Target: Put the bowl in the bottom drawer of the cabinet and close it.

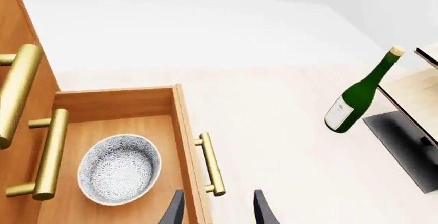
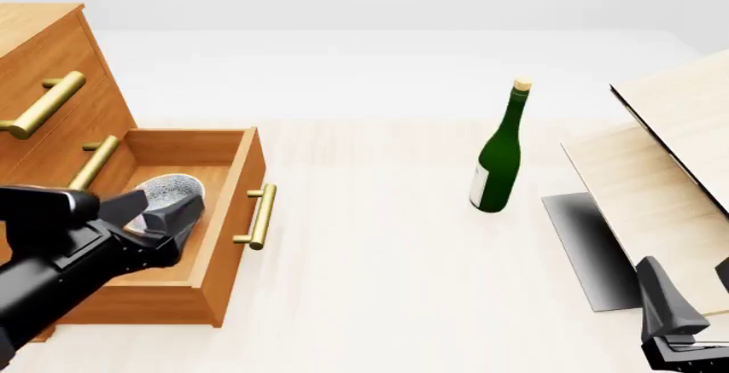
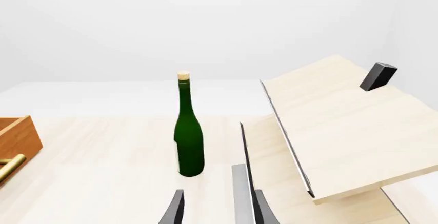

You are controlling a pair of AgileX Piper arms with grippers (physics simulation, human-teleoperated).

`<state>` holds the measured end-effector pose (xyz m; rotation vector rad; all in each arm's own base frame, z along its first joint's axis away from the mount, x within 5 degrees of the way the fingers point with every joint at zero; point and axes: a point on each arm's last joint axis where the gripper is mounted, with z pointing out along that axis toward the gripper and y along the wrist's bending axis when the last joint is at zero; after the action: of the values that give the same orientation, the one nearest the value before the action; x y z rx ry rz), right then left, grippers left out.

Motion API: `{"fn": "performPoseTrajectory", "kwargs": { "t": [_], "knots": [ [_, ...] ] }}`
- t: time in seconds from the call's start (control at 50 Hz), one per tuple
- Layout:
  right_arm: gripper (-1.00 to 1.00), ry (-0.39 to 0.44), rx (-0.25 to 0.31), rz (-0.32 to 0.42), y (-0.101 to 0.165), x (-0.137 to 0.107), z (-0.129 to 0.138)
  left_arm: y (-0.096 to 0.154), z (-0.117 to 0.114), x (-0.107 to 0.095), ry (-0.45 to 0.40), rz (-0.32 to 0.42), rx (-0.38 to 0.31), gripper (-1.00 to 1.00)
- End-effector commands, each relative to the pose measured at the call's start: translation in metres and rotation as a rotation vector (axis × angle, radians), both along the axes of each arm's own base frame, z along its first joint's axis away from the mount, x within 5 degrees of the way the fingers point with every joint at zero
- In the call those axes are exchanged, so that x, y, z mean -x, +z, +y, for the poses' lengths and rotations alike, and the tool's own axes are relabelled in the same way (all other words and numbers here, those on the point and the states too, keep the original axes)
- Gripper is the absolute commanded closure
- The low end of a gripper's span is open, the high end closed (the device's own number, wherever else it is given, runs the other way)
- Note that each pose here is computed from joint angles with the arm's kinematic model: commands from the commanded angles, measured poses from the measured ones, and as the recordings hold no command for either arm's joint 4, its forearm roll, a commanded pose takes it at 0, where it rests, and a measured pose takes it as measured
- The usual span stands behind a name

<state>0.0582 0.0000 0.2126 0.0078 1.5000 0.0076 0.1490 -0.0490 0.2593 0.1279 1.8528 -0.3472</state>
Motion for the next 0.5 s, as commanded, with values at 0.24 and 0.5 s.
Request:
{"fn": "performPoseTrajectory", "kwargs": {
  "t": [0.24, 0.5],
  "knots": [
    [-1.00, -0.002, 0.003, -0.005, 0.000, 0.001, 0.000, -0.009, -0.022, 0.003, -0.142, 0.005, -0.023, -1.00],
    [-1.00, -0.002, 0.003, -0.005, 0.000, 0.001, 0.000, -0.018, -0.036, 0.005, -0.216, 0.037, -0.017, -1.00]
  ]
}}
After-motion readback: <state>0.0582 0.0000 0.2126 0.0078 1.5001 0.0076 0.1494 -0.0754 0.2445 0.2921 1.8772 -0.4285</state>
